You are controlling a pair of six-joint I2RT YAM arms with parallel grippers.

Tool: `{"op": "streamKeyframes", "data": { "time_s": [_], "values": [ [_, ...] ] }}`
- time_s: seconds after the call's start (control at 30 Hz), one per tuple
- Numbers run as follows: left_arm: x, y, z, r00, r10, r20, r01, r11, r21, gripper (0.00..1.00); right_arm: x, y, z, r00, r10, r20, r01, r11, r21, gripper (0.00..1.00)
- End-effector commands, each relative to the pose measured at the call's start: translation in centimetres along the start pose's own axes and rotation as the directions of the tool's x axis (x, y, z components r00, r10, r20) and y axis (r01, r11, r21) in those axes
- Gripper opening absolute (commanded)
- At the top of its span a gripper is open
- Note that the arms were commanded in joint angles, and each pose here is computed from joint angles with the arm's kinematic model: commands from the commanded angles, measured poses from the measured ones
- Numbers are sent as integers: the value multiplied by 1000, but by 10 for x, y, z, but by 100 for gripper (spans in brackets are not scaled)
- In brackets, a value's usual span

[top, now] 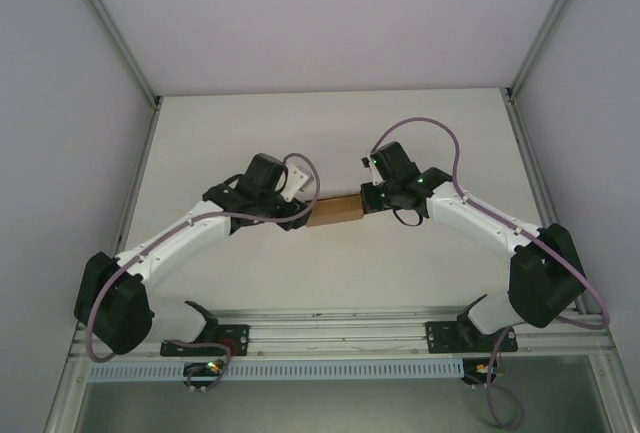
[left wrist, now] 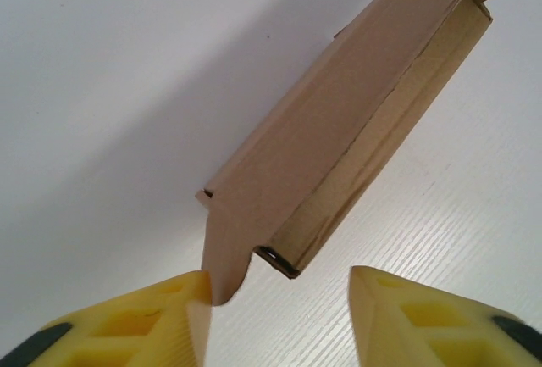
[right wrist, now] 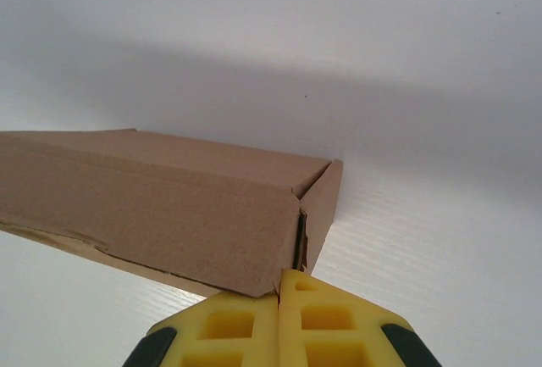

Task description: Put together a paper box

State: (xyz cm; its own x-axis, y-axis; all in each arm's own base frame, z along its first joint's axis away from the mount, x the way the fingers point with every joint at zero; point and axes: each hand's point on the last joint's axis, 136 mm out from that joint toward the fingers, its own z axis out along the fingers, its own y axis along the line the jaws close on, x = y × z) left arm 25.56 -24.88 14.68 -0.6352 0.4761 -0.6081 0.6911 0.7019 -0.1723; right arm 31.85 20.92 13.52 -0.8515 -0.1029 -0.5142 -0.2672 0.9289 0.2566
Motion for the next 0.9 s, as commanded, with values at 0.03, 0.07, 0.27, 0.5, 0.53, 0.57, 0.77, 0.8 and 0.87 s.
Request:
{"op": "streamKeyframes", "data": {
  "time_s": [0.03,0.07,0.27,0.5,0.53,0.57,0.77,0.8,0.87],
  "values": [
    [-4,4,5,1000,-28,-2,28,1000,-11,36,5,3,3,999,11,-32,-11,1000,4,0],
    [-5,5,6,999,-34,-3,34,999,-13,33,6,1,5,999,16,-35,-16,1000,10,0],
    [-10,7,17,995,-99,-31,98,995,-16,8,10,-2,10,998,28,-47,-26,999,32,0],
    [-15,4,17,976,-210,-63,210,978,-9,0,13,-11,13,999,6,-38,-1,992,128,0],
    [-16,4,17,970,-236,-64,236,972,-9,0,14,-13,13,1000,3,-30,1,990,141,0],
    [-15,3,16,964,-257,-72,258,966,0,0,15,-13,13,1000,-1,-22,4,989,148,0],
    [-13,-7,8,919,-373,-127,388,914,120,0,14,-17,12,998,-52,28,45,977,210,0],
    [-14,-9,7,907,-397,-140,416,897,150,0,13,-17,11,997,-71,35,61,973,224,0],
    [-18,-11,4,885,-437,-161,463,864,197,0,11,-15,11,992,-115,46,100,964,248,0]
  ]
}}
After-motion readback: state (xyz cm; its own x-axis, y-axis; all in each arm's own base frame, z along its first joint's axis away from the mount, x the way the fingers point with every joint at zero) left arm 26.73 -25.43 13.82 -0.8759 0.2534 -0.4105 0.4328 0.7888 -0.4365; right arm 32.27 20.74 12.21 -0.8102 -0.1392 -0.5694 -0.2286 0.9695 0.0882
